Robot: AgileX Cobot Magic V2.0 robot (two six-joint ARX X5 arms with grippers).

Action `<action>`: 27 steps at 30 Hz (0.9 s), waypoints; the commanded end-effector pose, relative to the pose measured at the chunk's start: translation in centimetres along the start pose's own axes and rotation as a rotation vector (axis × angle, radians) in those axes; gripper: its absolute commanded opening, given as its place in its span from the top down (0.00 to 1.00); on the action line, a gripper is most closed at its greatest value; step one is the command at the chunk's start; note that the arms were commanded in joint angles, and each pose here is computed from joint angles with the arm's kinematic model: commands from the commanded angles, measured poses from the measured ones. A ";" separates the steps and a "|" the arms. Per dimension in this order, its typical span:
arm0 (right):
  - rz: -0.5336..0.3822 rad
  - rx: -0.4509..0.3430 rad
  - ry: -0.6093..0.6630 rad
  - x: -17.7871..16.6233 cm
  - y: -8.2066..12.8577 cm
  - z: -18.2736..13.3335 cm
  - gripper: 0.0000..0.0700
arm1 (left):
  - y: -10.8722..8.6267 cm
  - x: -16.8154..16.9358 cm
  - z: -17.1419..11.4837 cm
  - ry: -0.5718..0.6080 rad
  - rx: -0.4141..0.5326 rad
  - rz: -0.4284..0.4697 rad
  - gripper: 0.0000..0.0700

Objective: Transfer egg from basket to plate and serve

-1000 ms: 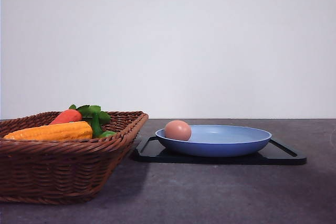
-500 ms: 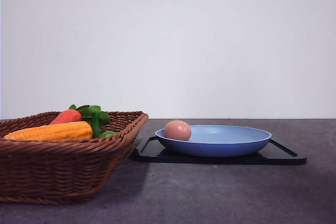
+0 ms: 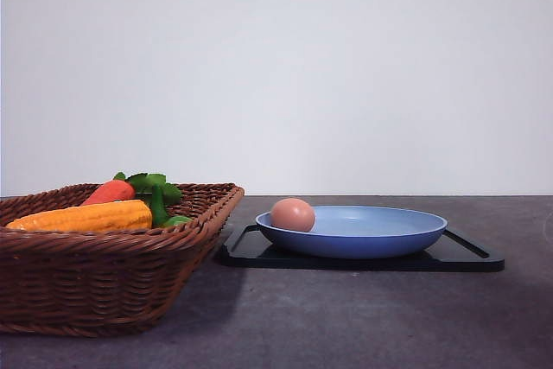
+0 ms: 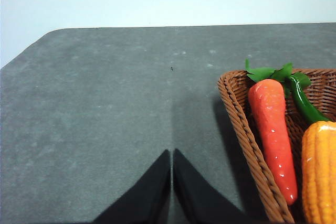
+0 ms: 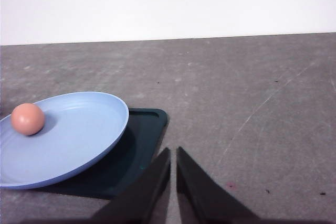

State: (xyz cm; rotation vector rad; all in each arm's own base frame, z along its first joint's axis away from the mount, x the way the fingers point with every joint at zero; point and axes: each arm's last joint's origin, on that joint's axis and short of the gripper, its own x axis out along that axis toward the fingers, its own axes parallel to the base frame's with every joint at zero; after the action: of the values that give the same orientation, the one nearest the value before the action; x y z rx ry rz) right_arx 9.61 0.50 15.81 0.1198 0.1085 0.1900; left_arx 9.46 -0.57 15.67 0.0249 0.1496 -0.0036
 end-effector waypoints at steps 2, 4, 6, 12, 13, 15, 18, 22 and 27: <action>-0.004 0.009 -0.007 0.0 0.0 -0.1 1.00 | 0.0 0.3 -0.9 0.030 0.008 0.001 1.00; -0.004 0.009 -0.007 0.0 0.0 -0.1 1.00 | 0.0 0.3 -0.9 0.030 0.008 0.001 1.00; -0.004 0.009 -0.007 0.0 0.0 -0.1 1.00 | 0.0 0.3 -0.9 0.030 0.008 0.001 1.00; -0.004 0.009 -0.007 0.0 0.0 -0.1 1.00 | 0.0 0.3 -0.9 0.030 0.008 0.001 1.00; -0.004 0.009 -0.007 0.0 0.0 -0.1 1.00 | 0.0 0.3 -0.9 0.030 0.008 0.001 1.00; -0.004 0.009 -0.007 0.0 0.0 -0.1 1.00 | 0.0 0.3 -0.9 0.030 0.008 0.001 1.00; -0.004 0.009 -0.007 0.0 0.0 -0.1 1.00 | 0.0 0.3 -0.9 0.030 0.008 0.001 1.00; -0.004 0.009 -0.007 0.0 0.0 -0.1 1.00 | 0.0 0.3 -0.9 0.030 0.008 0.001 1.00; -0.004 0.009 -0.007 0.0 0.0 -0.1 1.00 | 0.0 0.3 -0.9 0.030 0.008 0.001 1.00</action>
State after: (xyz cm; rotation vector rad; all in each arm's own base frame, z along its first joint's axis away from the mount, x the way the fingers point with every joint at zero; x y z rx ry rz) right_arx 9.61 0.50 15.81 0.1194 0.1084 0.1904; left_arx 9.46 -0.57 15.68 0.0249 0.1492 -0.0036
